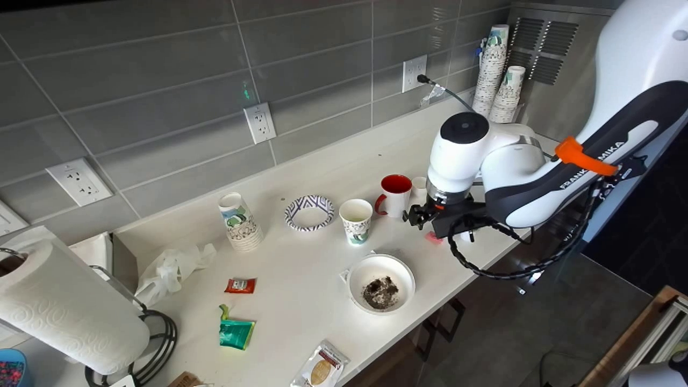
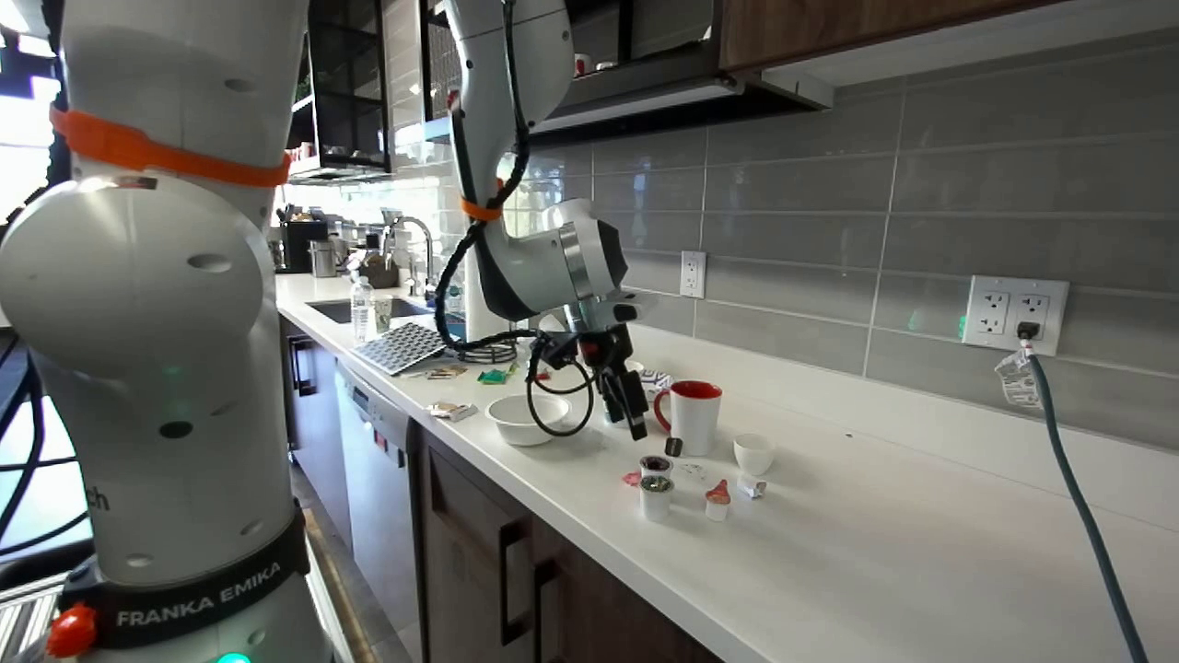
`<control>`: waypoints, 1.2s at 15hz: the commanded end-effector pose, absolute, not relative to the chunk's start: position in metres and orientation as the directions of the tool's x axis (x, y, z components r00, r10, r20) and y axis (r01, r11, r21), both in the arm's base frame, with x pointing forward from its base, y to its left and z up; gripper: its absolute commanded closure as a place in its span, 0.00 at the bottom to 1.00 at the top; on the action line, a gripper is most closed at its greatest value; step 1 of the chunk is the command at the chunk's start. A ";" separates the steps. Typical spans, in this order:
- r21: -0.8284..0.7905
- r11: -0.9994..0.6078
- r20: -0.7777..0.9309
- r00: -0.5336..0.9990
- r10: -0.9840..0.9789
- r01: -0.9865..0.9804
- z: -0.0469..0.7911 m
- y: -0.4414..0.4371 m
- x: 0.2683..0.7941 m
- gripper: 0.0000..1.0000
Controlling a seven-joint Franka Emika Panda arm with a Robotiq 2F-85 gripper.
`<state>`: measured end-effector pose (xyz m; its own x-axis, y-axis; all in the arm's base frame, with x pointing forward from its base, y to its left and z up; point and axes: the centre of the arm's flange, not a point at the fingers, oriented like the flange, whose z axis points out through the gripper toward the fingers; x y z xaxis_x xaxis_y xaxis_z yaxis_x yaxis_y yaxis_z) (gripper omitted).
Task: Move the tea bag to the other cup
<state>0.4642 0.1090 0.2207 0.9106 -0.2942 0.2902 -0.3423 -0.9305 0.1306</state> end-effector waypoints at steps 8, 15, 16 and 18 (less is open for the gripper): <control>0.147 -0.984 0.292 0.955 -0.054 -0.100 0.185 0.095 0.479 0.00; 0.152 -0.987 0.317 0.948 0.003 -0.048 0.175 0.091 0.501 0.00; 0.150 -0.988 0.317 0.948 0.004 -0.045 0.173 0.091 0.503 0.00; 0.150 -0.988 0.318 0.948 0.011 -0.039 0.168 0.091 0.507 0.00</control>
<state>0.4983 0.0906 0.1844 0.9506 -0.0149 0.3099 -0.0695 -0.9837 0.1657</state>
